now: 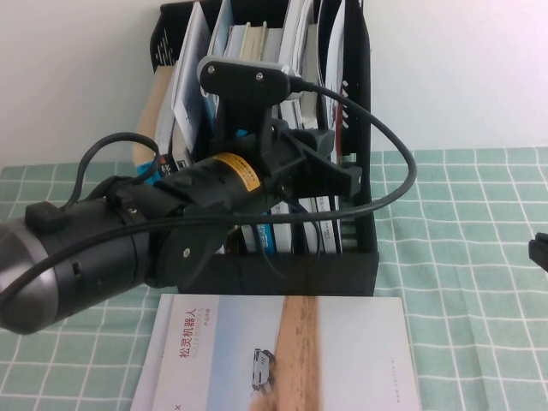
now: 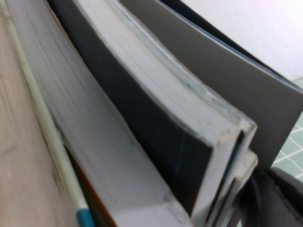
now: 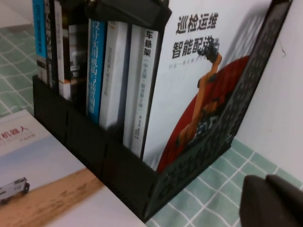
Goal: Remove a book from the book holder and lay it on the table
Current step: Hold the bookshelf
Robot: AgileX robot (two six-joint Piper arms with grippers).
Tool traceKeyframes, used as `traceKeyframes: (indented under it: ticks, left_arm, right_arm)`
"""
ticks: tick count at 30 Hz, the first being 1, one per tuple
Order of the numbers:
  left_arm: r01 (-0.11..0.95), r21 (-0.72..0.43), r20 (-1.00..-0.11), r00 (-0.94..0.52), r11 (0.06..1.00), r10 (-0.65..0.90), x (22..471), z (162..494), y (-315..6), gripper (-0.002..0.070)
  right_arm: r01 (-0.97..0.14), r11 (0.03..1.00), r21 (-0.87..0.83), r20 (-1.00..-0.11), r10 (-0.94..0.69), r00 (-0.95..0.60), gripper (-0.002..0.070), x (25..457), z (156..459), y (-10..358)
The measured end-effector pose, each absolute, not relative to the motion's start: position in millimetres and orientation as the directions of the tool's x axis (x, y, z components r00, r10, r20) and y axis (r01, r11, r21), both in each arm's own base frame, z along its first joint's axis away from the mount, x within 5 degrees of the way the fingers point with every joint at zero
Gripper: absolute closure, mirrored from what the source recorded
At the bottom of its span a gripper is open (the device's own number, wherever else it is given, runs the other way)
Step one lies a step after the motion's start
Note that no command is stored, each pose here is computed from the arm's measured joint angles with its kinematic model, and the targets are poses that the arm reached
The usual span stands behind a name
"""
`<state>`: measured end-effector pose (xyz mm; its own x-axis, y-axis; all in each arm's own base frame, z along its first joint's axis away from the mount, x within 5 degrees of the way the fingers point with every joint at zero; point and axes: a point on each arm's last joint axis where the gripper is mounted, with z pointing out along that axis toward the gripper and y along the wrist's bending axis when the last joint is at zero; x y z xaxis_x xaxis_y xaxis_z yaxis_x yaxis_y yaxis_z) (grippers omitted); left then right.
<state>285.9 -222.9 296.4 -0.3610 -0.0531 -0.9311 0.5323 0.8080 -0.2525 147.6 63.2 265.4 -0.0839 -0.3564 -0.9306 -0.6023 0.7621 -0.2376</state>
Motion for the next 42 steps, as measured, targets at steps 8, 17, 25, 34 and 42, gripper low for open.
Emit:
traceKeyframes:
  ticks: [8, 17, 25, 34, 42]
  left_arm:
    - [0.519, -0.322, -0.927, -0.344, 0.792, -0.151, 287.7, 302.1, -223.7, 0.0678]
    - [0.507, -0.395, -0.909, -0.339, 0.766, -0.244, 288.6, 307.4, -223.9, 0.0678]
    - [0.502, -0.437, -0.895, -0.329, 0.747, -0.302, 289.7, 311.2, -223.3, 0.0678]
    - [0.498, -0.468, -0.881, -0.328, 0.730, -0.341, 290.0, 313.4, -223.1, 0.0678]
    - [0.493, -0.479, -0.875, -0.333, 0.726, -0.351, 290.1, 313.5, -223.1, 0.0678]
  right_arm:
    - [-0.734, 0.642, -0.220, -0.933, -0.359, -0.034, 0.0459, 171.5, 266.9, 82.3]
    - [-0.746, 0.661, -0.079, -0.905, -0.361, -0.225, 0.0377, 200.3, 237.3, 86.8]
    - [-0.798, 0.580, -0.163, -0.882, -0.448, -0.146, 0.0374, 222.7, 228.0, 93.8]
    - [-0.755, 0.653, -0.061, -0.813, -0.472, -0.342, 0.0394, 230.1, 215.9, 87.6]
    - [-0.429, 0.860, -0.276, -0.729, -0.479, -0.490, 0.0510, 248.9, 211.6, 50.0]
